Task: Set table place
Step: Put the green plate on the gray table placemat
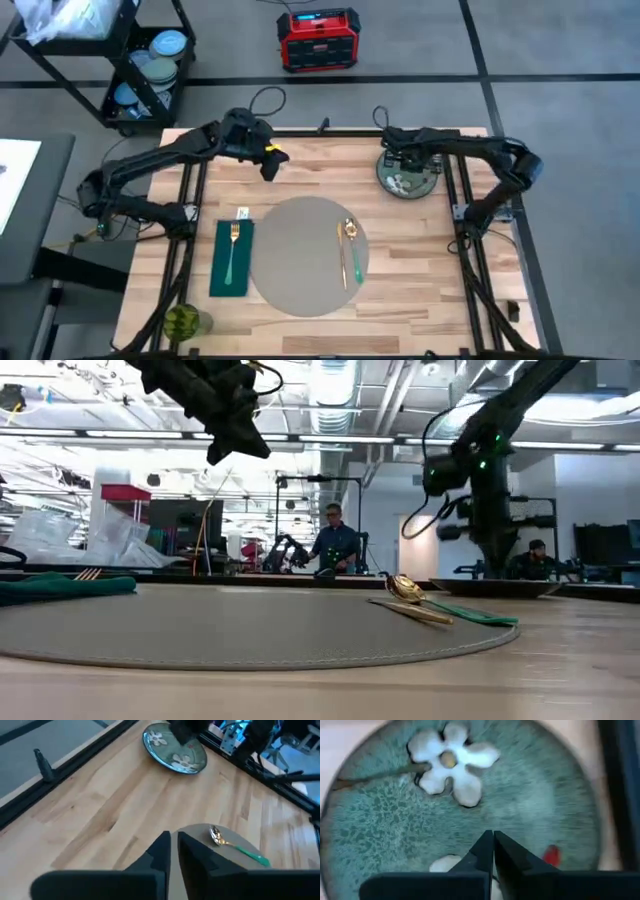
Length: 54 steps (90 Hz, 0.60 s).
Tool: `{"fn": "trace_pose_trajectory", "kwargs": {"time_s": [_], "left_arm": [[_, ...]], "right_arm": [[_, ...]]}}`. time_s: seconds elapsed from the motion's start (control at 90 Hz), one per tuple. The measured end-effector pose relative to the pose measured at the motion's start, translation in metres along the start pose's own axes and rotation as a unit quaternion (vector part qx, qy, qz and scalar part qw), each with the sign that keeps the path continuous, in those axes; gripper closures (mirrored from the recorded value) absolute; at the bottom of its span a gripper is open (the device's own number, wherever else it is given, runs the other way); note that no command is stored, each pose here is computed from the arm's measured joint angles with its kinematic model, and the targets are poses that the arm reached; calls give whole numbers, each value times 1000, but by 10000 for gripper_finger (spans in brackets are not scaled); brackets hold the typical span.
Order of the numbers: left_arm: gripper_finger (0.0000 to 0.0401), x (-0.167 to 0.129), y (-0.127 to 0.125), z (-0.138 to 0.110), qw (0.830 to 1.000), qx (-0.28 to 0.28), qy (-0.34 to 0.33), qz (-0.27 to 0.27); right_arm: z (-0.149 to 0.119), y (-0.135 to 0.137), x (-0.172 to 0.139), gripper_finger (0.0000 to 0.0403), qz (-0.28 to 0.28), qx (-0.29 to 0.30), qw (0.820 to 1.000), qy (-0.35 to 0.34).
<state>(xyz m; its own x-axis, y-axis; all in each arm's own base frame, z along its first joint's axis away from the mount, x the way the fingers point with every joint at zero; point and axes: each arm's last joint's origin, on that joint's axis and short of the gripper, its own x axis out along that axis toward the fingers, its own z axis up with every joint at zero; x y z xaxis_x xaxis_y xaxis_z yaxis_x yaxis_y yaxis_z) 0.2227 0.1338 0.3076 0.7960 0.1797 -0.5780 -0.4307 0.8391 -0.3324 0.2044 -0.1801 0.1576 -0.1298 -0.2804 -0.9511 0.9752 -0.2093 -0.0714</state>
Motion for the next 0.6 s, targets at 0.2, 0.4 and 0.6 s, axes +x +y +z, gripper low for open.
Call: {"fn": "trace_pose_trajectory", "kwargs": {"time_s": [0.2,0.4,0.6], "left_arm": [[394,-1,3,0,1000,-10,1,5],[395,-1,5,-3,1000,6,16,23],[395,-2,8,-3,999,8,14,42]], "right_arm": [[-2,18,20,403,39,-9,999,29],[-5,49,7,403,128,-36,991,21],[-8,68,-1,403,189,-51,980,22]]}}
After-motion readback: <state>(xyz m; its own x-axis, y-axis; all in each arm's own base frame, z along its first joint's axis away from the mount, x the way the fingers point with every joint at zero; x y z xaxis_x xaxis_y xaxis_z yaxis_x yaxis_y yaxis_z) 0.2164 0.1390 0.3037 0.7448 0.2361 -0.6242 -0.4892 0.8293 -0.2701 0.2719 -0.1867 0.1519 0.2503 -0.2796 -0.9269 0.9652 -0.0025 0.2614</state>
